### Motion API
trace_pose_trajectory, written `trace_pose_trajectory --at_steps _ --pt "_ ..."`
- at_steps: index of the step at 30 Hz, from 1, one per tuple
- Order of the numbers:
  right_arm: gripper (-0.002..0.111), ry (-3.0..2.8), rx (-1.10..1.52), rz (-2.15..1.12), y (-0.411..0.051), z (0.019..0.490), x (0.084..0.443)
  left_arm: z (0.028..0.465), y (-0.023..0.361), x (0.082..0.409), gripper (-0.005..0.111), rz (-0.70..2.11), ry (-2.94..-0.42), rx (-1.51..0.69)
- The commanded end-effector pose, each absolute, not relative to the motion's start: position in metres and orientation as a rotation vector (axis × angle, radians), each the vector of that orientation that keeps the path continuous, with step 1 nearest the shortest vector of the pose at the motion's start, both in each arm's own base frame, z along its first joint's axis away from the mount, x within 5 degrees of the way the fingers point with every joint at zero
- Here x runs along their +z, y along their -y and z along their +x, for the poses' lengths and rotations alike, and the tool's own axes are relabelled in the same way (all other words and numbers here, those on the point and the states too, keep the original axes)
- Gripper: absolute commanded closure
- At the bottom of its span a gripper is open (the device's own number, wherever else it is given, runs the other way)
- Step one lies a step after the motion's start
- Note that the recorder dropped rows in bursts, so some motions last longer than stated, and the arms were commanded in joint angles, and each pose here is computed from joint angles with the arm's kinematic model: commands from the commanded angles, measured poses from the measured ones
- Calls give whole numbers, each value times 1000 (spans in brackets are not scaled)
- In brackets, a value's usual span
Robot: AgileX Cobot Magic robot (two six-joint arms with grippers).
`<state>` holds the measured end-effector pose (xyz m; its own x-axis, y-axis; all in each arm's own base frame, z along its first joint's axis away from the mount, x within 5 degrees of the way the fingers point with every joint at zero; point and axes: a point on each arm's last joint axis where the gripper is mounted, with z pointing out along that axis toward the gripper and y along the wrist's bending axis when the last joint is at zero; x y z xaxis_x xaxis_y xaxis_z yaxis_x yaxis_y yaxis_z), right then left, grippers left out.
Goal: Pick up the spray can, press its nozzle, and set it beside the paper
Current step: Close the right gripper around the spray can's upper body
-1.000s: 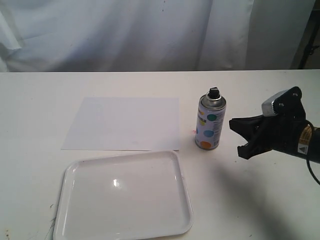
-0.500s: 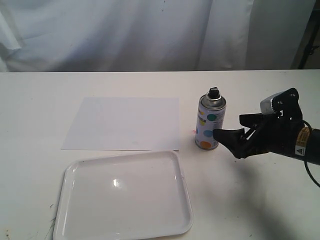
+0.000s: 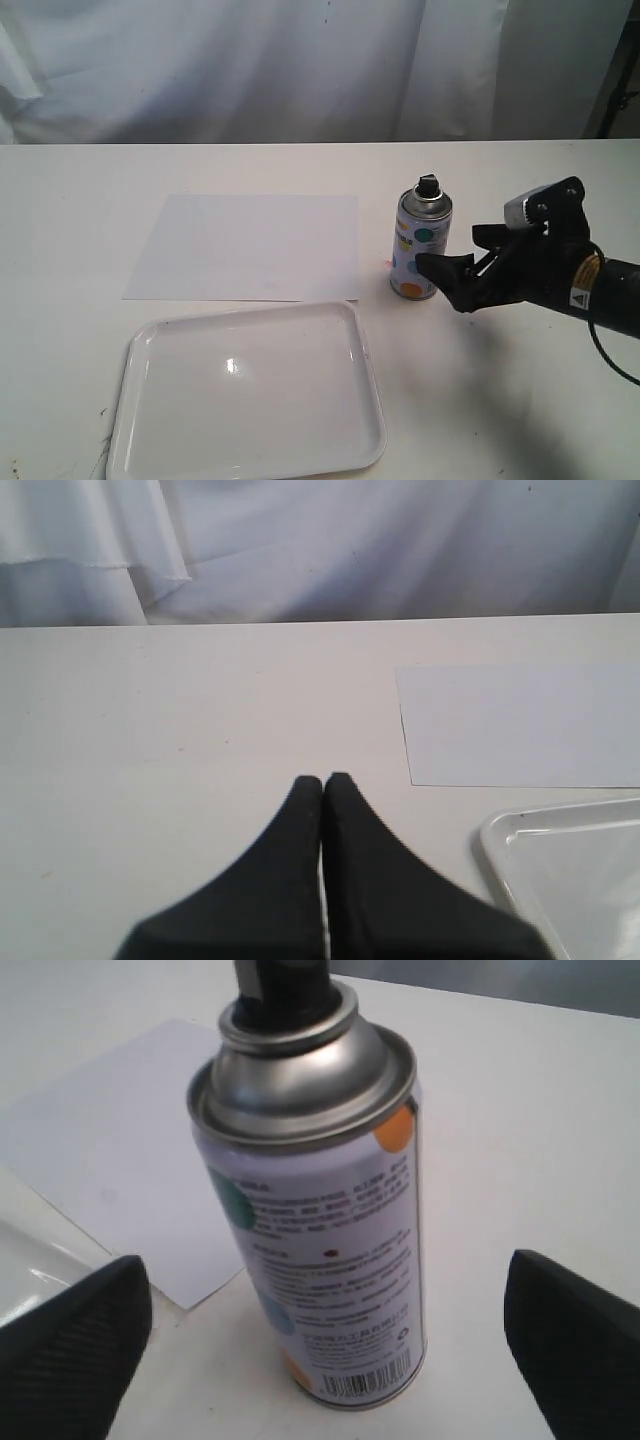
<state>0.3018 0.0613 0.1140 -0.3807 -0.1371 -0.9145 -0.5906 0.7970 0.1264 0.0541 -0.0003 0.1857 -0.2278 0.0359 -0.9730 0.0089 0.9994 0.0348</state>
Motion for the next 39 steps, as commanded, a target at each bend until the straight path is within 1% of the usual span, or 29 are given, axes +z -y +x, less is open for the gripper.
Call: trace_pose_trajectory --at_steps 1,15,23,30,39 --pt "21 -1921 538 -554 -66 308 110 54 0 185 107 23 -1797 17" --pt "21 -1890 577 -603 -84 333 96 54 0 185 107 23 -1797 17" --pt "21 -1854 564 -594 -85 344 101 54 0 185 107 23 -1797 17" --pt "27 -1848 557 -557 -84 346 103 54 0 185 107 23 -1797 17" --pt "27 -1825 562 -537 -84 349 106 54 0 185 107 23 -1797 17"
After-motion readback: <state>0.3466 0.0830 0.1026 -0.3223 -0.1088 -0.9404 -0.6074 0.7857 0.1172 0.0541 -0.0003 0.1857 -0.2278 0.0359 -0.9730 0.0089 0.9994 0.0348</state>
